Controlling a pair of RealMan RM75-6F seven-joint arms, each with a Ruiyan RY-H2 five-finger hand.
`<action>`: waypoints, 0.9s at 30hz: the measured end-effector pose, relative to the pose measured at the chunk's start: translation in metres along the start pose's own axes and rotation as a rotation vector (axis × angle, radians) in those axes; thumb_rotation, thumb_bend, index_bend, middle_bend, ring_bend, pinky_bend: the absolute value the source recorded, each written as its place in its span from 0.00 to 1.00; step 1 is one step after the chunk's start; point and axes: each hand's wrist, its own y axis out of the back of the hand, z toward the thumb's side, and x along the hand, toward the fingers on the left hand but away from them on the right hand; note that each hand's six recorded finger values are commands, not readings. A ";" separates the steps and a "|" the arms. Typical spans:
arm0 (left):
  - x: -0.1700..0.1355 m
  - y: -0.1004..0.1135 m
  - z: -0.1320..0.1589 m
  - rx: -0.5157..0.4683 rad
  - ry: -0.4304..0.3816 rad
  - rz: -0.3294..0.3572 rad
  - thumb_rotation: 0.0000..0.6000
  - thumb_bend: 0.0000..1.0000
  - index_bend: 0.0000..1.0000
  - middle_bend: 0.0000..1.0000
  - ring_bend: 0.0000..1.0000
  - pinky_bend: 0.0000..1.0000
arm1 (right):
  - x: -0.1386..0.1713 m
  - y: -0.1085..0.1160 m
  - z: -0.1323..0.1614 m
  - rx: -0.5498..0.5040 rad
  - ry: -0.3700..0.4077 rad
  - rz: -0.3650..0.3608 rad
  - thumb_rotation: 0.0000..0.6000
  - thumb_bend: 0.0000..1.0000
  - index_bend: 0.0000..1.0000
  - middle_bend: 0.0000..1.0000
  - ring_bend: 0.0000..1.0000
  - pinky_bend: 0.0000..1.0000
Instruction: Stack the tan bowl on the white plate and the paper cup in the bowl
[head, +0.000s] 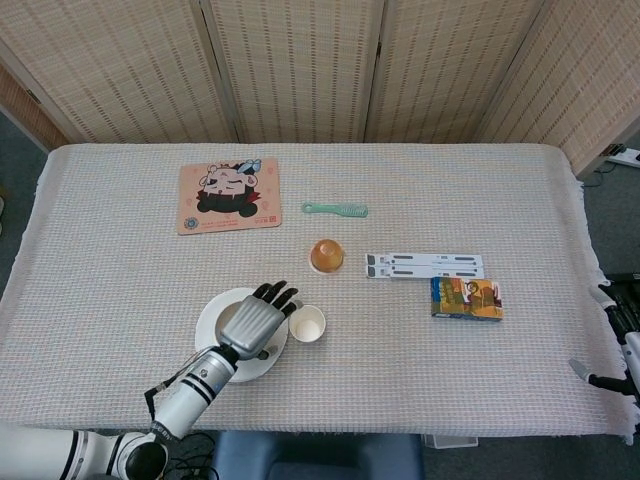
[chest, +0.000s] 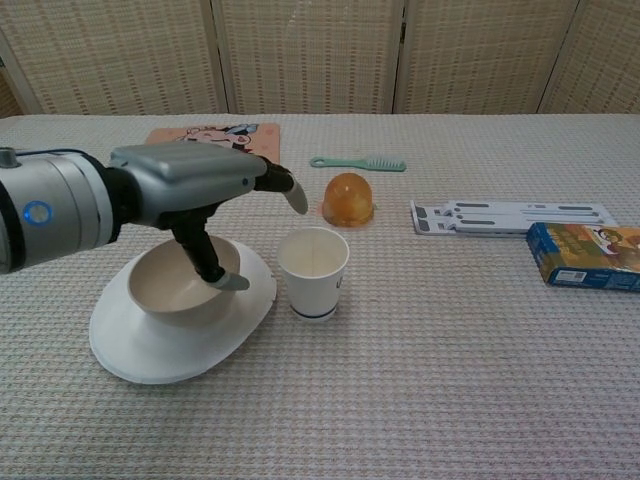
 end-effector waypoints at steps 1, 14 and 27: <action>0.004 -0.001 0.002 0.005 -0.001 -0.006 1.00 0.25 0.21 0.12 0.00 0.16 | 0.000 0.001 -0.001 -0.002 0.000 0.000 1.00 0.21 0.00 0.00 0.00 0.00; 0.023 -0.003 0.000 0.033 0.018 -0.055 1.00 0.25 0.21 0.12 0.00 0.16 | -0.002 0.001 -0.003 -0.007 -0.004 0.007 1.00 0.21 0.00 0.00 0.00 0.00; 0.027 0.003 0.012 0.106 0.033 -0.109 1.00 0.25 0.21 0.12 0.00 0.16 | -0.002 0.001 -0.003 -0.010 0.000 0.007 1.00 0.21 0.00 0.00 0.00 0.00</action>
